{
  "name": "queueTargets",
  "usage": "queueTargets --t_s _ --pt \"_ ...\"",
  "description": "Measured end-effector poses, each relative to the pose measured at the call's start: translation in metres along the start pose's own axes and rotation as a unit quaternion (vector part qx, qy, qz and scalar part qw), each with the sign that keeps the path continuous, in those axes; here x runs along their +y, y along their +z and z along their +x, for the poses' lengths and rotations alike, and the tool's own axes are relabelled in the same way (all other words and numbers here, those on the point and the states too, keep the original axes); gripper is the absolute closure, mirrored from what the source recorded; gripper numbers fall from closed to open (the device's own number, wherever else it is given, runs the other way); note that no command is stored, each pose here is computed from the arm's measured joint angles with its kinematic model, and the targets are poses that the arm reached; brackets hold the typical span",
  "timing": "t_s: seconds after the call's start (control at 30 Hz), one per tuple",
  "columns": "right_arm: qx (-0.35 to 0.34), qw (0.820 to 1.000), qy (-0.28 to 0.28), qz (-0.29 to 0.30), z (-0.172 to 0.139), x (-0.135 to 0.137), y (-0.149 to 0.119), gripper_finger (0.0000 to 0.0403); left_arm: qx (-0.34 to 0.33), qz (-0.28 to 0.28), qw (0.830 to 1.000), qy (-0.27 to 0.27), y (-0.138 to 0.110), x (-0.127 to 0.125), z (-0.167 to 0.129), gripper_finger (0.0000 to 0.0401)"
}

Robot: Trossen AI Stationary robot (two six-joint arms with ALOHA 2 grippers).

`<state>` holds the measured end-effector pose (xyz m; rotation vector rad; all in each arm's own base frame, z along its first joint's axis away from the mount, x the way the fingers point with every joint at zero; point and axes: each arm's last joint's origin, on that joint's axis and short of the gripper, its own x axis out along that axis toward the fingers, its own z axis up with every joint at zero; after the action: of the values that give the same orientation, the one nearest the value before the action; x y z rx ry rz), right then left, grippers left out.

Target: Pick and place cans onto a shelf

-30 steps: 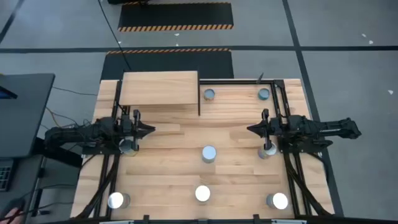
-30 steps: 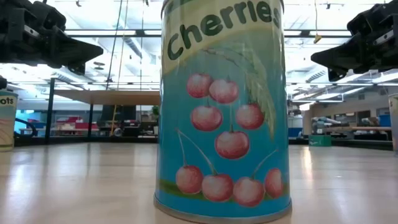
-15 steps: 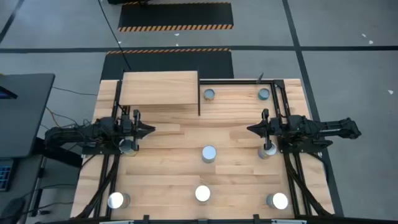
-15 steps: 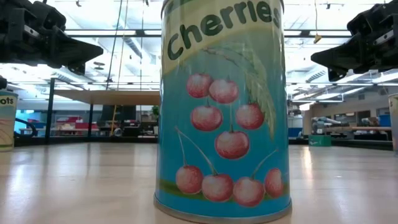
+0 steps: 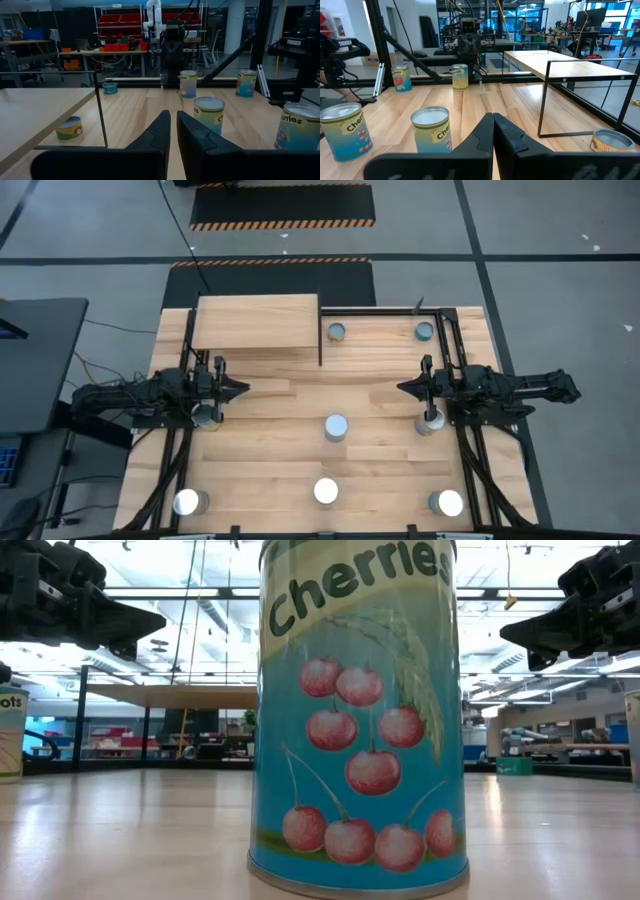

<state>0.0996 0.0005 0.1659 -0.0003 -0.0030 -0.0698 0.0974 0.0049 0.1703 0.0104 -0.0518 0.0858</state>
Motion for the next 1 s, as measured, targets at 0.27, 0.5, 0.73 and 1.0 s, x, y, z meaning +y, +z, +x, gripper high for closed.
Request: queueTargets --t_s 0.27,0.5,0.73,1.0 --pt "0.000 1.000 0.000 0.000 0.0000 0.0000 0.0001 0.0393 0.000 0.000 1.000 0.000 0.0000 0.0000 0.0000 0.0362" --pt "0.000 1.000 0.000 0.000 0.0000 0.0000 0.0000 0.0393 0.000 0.000 1.000 0.000 0.0000 0.0000 0.0000 0.0362" --pt "0.000 1.000 0.000 0.000 0.0000 0.0000 0.0001 0.0393 -0.002 -0.004 1.000 0.000 0.0003 0.0000 0.0000 0.0362" --pt "0.000 1.000 0.000 0.000 0.0000 0.0000 0.0001 0.0393 -0.029 -0.170 0.985 -0.011 0.0073 -0.0003 -0.0005 0.0362"
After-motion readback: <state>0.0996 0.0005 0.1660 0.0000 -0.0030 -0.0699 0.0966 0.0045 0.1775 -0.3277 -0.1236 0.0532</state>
